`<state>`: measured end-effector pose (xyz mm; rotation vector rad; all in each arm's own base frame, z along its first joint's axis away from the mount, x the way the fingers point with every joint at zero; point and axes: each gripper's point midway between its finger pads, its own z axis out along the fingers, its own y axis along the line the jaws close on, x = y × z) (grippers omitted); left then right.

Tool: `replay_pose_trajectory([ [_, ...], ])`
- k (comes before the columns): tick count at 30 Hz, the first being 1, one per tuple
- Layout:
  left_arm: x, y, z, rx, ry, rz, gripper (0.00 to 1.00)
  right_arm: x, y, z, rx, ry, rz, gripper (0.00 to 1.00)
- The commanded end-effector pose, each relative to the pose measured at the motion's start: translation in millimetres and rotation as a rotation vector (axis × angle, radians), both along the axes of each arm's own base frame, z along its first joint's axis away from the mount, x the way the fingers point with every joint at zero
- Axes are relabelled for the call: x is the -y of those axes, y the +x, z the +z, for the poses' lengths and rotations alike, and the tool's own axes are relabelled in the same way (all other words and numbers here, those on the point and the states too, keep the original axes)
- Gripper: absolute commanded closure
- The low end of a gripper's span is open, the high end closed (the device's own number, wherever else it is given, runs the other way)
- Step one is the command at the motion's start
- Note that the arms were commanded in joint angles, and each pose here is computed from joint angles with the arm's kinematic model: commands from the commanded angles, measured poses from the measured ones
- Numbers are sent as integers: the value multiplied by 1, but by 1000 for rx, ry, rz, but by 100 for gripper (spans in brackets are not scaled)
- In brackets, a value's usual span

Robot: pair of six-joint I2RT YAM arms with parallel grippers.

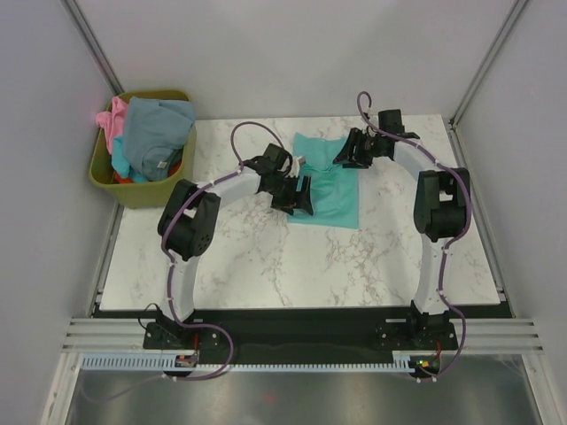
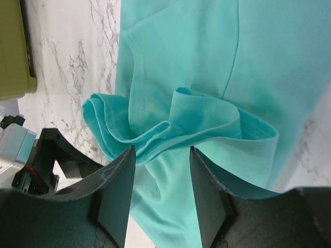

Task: Fold and stack the t-shirts
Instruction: Fold the tshirt

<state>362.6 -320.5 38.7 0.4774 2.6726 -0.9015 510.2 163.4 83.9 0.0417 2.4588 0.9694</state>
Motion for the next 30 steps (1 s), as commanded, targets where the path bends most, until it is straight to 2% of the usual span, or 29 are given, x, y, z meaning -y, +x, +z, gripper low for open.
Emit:
replay_pose_trajectory([
  [1, -1, 9, 42, 135, -4, -50, 13, 21, 6, 52, 122, 2, -27, 46],
  [5, 8, 17, 98, 204, -114, -67, 7, 42, -22, 64, 106, 8, -44, 45],
  [9, 3, 13, 128, 165, -207, -34, 2, 60, -61, 52, 11, 29, -62, 45],
  [18, -34, -10, 67, -42, -160, 67, 2, 41, -137, 9, -247, 169, -59, 45],
  [30, -50, -37, 14, -184, -90, 91, 2, 38, -180, -20, -373, 180, -77, 45],
])
